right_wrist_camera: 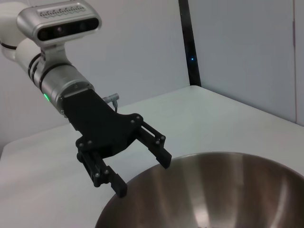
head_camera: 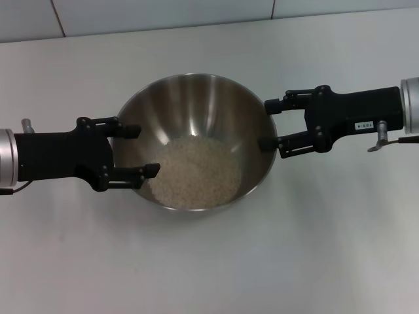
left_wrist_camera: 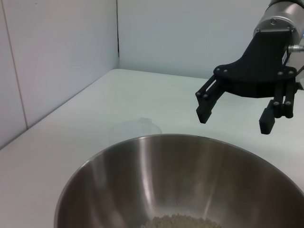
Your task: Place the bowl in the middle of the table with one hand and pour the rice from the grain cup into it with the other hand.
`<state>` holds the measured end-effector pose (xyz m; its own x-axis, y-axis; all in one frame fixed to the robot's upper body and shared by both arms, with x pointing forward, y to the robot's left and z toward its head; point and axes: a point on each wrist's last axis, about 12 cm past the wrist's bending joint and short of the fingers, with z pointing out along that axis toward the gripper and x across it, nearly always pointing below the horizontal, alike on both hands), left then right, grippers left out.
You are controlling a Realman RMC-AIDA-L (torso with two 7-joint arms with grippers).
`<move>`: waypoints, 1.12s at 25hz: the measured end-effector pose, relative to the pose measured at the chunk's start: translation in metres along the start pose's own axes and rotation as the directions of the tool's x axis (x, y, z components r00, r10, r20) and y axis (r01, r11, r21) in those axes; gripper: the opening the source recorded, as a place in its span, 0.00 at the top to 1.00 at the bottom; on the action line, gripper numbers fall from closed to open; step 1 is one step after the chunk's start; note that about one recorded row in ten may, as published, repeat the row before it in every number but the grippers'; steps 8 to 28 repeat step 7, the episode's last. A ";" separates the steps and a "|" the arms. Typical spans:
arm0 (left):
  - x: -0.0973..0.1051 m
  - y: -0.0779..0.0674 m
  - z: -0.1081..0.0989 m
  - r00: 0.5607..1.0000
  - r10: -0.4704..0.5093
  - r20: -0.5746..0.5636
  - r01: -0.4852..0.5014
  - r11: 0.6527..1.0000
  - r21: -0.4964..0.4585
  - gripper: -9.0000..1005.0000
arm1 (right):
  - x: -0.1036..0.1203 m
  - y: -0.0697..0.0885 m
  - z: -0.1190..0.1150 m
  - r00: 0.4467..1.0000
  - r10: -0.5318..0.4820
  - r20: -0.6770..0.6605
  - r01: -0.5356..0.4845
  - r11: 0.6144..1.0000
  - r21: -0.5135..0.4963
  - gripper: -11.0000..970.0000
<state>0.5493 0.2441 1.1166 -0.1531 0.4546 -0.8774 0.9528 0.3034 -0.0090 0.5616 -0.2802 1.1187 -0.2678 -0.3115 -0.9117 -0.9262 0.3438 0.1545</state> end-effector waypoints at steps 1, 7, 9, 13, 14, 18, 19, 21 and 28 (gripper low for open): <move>0.000 0.000 0.000 1.000 0.000 0.000 0.000 1.000 0.000 0.21 | 0.000 0.000 0.000 1.000 0.001 0.000 -0.001 1.000 -0.001 0.15; 0.001 0.000 0.000 1.000 -0.003 0.000 0.003 1.000 0.000 0.21 | 0.002 0.000 0.001 1.000 0.000 0.001 0.000 1.000 -0.001 0.15; 0.001 0.000 0.000 1.000 -0.003 0.000 0.003 1.000 0.000 0.21 | 0.002 0.000 0.001 1.000 0.000 0.001 0.000 1.000 -0.001 0.15; 0.001 0.000 0.000 1.000 -0.003 0.000 0.003 1.000 0.000 0.21 | 0.002 0.000 0.001 1.000 0.000 0.001 0.000 1.000 -0.001 0.15; 0.001 0.000 0.000 1.000 -0.003 0.000 0.003 1.000 0.000 0.21 | 0.002 0.000 0.001 1.000 0.000 0.001 0.000 1.000 -0.001 0.15; 0.001 0.000 0.000 1.000 -0.003 0.000 0.003 1.000 0.000 0.21 | 0.002 0.000 0.001 1.000 0.000 0.001 0.000 1.000 -0.001 0.15; 0.001 0.000 0.000 1.000 -0.003 0.000 0.003 1.000 0.000 0.21 | 0.002 0.000 0.001 1.000 0.000 0.001 0.000 1.000 -0.001 0.15; 0.001 0.000 0.000 1.000 -0.003 0.000 0.003 1.000 0.000 0.21 | 0.002 0.000 0.001 1.000 0.000 0.001 0.000 1.000 -0.001 0.15; 0.001 0.000 0.000 1.000 -0.003 0.000 0.003 1.000 0.000 0.21 | 0.002 0.000 0.001 1.000 0.000 0.001 0.000 1.000 -0.001 0.15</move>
